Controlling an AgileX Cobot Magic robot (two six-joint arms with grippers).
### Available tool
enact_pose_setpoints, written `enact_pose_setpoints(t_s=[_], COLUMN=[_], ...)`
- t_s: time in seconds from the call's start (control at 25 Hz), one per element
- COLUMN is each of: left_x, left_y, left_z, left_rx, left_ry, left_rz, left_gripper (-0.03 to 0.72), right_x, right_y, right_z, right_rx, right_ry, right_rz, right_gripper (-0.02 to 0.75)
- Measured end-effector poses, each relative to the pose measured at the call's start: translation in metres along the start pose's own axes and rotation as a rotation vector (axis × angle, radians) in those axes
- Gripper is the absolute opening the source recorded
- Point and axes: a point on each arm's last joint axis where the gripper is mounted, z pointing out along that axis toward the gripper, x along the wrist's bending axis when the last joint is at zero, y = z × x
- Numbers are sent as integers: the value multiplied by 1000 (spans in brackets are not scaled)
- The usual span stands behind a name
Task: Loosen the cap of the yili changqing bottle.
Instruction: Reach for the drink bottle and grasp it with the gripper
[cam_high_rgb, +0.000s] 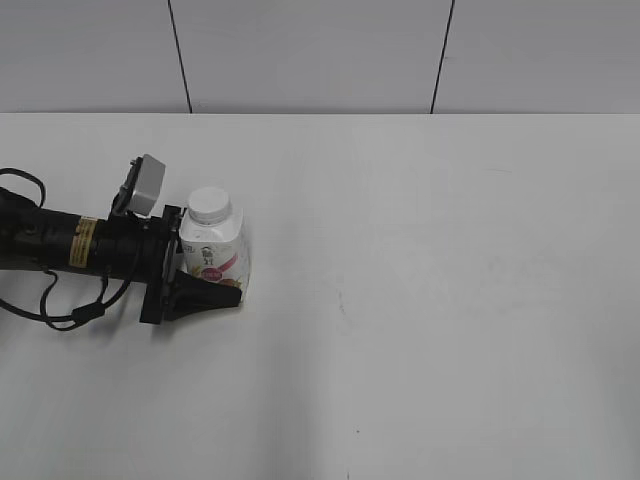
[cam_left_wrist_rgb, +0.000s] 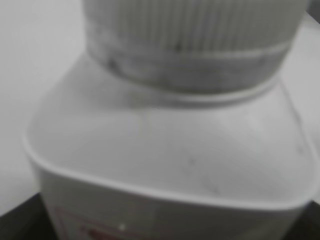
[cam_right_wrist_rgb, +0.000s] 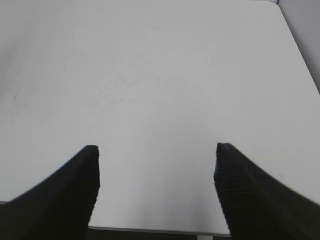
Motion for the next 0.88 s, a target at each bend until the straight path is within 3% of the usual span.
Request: enact_pose_setpoints(t_s=[0.28,0.56,0.88], left_x=[0,0,1], left_y=[-2,-2,-2], left_z=[1,1,1], left_rx=[0,3,-1], left_ry=[-2,0,8], left_rz=[-3,-2,-19], left_gripper=[563,449,429], right_x=[0,0,0], right_y=[0,0,0], right_z=[0,0,0], right_rx=[0,0,0], right_ry=[0,0,0], right_rz=[0,0,0], right_gripper=[565,565,565])
